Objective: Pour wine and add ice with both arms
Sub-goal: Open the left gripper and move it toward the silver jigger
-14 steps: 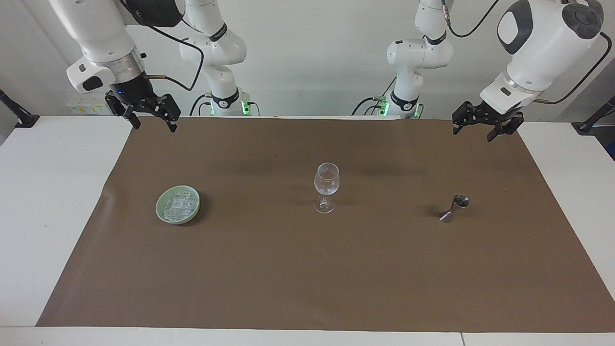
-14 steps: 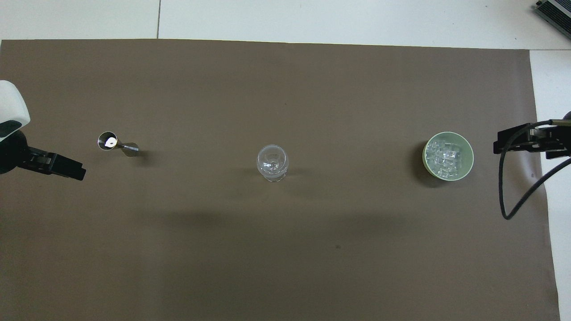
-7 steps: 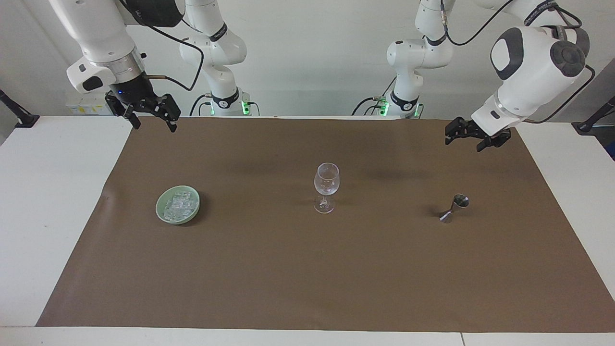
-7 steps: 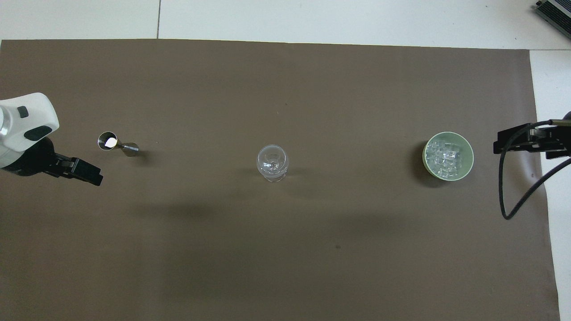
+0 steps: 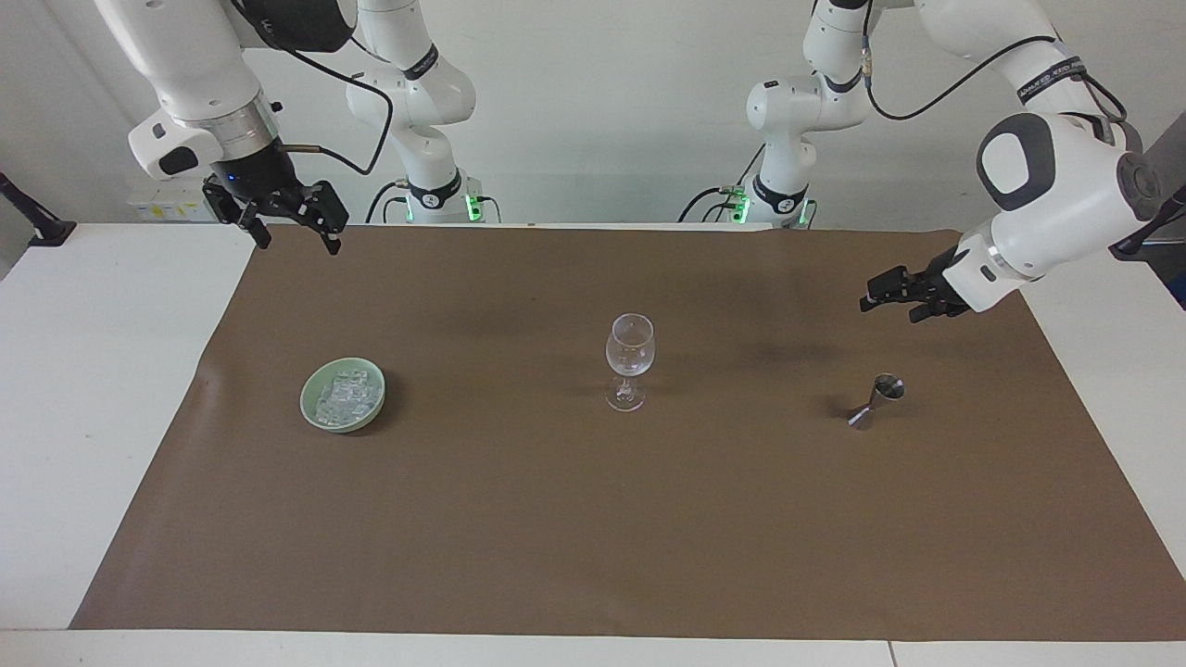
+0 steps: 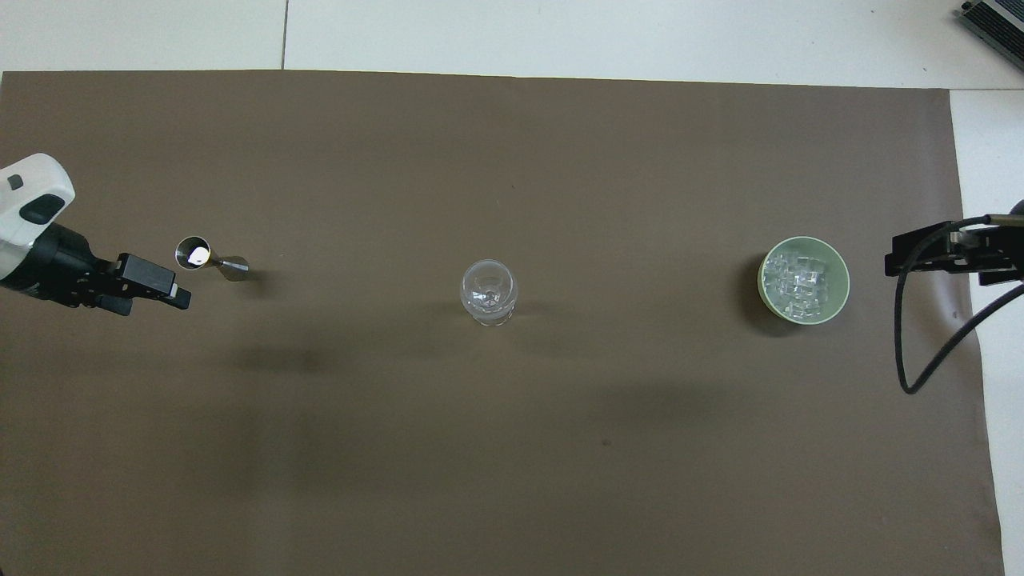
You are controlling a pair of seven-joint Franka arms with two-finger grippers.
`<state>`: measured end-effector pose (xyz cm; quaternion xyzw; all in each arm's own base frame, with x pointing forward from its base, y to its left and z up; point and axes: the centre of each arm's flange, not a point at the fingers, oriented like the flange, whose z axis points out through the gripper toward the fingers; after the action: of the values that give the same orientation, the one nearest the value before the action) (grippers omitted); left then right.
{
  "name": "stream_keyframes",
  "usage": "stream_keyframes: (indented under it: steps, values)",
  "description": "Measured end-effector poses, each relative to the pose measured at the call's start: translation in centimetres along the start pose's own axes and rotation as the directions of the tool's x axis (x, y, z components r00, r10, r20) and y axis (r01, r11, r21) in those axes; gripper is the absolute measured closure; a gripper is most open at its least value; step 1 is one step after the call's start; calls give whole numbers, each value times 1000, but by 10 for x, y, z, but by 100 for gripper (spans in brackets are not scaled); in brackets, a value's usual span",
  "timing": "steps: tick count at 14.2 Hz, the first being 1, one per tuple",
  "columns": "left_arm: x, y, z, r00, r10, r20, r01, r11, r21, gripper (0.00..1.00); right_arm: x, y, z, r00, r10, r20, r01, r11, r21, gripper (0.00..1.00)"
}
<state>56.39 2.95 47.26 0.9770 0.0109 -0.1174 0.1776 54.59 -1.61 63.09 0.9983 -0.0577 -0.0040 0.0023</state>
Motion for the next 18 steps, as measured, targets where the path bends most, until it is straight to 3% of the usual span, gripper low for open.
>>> stream_keyframes:
  steps: [3,7,10,12,14,18]
  values:
    - [3,-21,-11,981,-192,0,191,977,-92,0,0,0,0,1000,0,0,0,1000,0,0]
    - [14,-48,-11,915,-400,47,403,905,-140,0,0,0,0,1000,0,0,0,1000,0,0]
    - [32,-91,1,809,-568,153,587,771,-247,0,0,0,0,1000,0,0,0,1000,0,0]
    - [41,-120,20,708,-662,245,706,650,-281,0,0,0,0,1000,0,0,0,1000,0,0]
    - [47,-140,36,602,-722,341,798,527,-293,0,0,0,0,1000,0,0,0,1000,0,0]
    - [59,-156,71,488,-735,470,872,386,-301,0,0,0,0,1000,0,0,0,1000,0,0]
